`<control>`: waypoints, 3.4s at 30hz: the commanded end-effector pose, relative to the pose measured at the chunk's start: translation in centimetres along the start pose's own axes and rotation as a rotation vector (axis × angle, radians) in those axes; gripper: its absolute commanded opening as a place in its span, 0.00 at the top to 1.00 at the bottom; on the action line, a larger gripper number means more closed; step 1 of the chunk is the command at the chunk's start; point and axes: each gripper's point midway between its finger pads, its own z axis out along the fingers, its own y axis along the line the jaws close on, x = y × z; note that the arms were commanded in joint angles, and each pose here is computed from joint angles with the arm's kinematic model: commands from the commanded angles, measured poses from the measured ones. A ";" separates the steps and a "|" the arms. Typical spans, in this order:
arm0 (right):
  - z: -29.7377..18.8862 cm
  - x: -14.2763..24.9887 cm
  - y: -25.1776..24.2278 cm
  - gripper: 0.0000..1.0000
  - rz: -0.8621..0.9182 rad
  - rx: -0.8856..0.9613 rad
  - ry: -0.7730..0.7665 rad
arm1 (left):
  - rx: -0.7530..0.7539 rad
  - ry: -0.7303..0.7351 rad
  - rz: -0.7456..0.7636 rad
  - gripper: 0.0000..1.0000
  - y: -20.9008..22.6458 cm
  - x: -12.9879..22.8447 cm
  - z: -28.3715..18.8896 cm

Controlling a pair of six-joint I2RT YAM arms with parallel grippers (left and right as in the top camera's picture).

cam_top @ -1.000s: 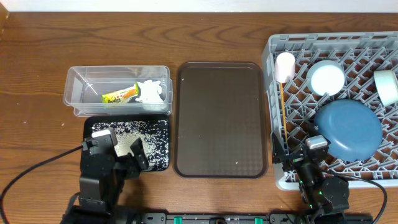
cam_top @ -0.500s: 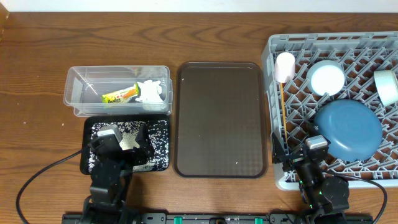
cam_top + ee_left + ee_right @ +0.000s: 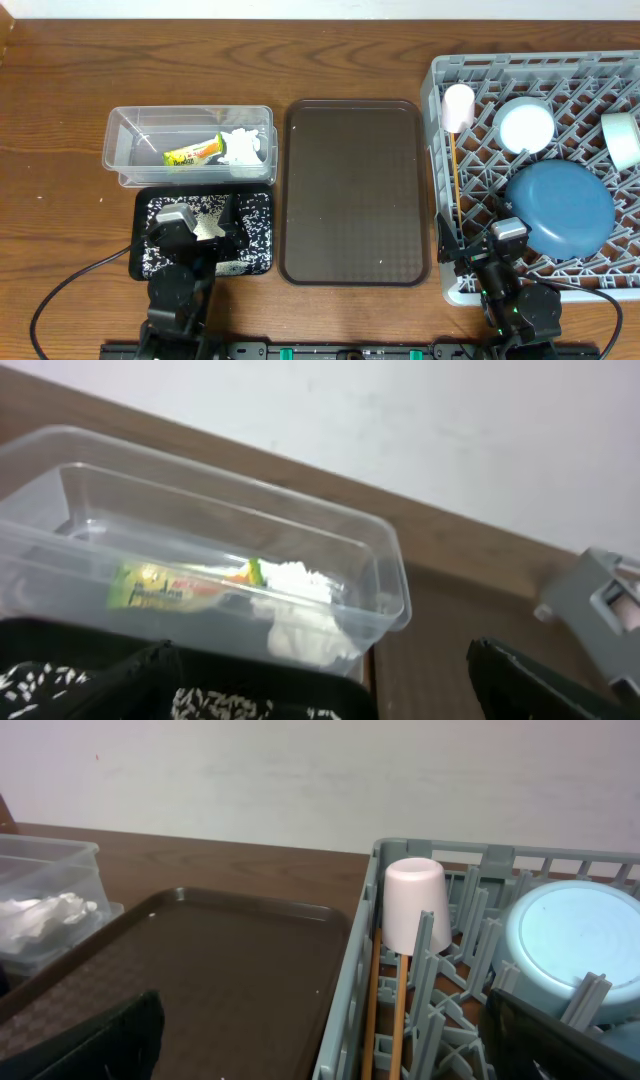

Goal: Sort waste into correct bins and load items into the dishwasher rack

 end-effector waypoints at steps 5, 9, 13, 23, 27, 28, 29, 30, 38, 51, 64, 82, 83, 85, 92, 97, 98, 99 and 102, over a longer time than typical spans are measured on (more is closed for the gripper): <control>0.0 0.1 -0.1 0.01 -0.012 0.007 -0.002 | 0.011 -0.063 -0.007 0.06 0.6 1.1 0.6; 0.0 0.1 -0.1 0.01 -0.012 0.007 -0.002 | 0.017 -0.078 -0.010 0.06 1.0 2.1 0.8; 0.0 0.1 -0.1 0.01 -0.012 0.007 -0.002 | 0.020 -0.088 -0.011 0.06 1.0 1.9 0.6; 0.0 0.1 -0.1 0.01 -0.012 0.007 -0.002 | 0.019 -0.109 -0.015 0.06 1.1 1.6 0.1; 0.0 0.1 -0.1 0.01 -0.012 0.007 -0.002 | -0.016 -0.049 -0.007 0.06 2.0 3.0 0.3; 0.0 0.1 -0.1 0.01 -0.012 0.007 -0.002 | -0.021 -0.053 -0.008 0.06 2.1 2.9 0.3; 0.0 0.1 -0.1 0.01 -0.012 0.007 -0.002 | -0.028 -0.056 -0.010 0.06 2.3 2.9 0.3; 0.0 0.1 -0.1 0.01 -0.012 0.007 -0.002 | -0.037 -0.059 -0.011 0.06 2.5 2.8 0.3; 0.0 0.1 -0.1 0.01 -0.012 0.007 -0.002 | -0.118 -0.089 -0.026 0.06 4.5 2.1 0.2; 0.0 0.1 -0.1 0.01 -0.012 0.007 -0.002 | -0.103 -0.083 -0.023 0.06 4.1 2.2 0.2; 0.0 0.1 -0.1 0.01 -0.012 0.007 -0.002 | -0.104 -0.081 -0.023 0.06 4.2 2.3 0.2; 0.0 0.1 -0.1 0.01 -0.012 0.007 -0.002 | -0.104 -0.081 -0.023 0.06 4.2 2.3 0.2; 0.0 0.1 -0.1 0.01 -0.012 0.007 -0.002 | -0.104 -0.081 -0.023 0.06 4.2 2.3 0.2; 0.0 0.1 -0.1 0.01 -0.012 0.007 -0.002 | -0.104 -0.081 -0.023 0.06 4.1 2.3 0.2; 0.0 0.1 -0.1 0.01 -0.012 0.007 -0.002 | -0.104 -0.081 -0.023 0.06 4.2 2.3 0.2; 0.0 0.1 -0.1 0.01 -0.012 0.007 -0.002 | -0.104 -0.081 -0.023 0.06 4.2 2.3 0.2; 0.0 0.1 -0.1 0.01 -0.012 0.007 -0.002 | -0.104 -0.081 -0.023 0.06 4.2 2.3 0.2; 0.0 0.1 -0.1 0.01 -0.012 0.007 -0.002 | -0.104 -0.081 -0.023 0.06 4.2 2.3 0.2; 0.0 0.1 -0.1 0.01 -0.012 0.007 -0.002 | -0.104 -0.081 -0.023 0.06 4.2 2.3 0.2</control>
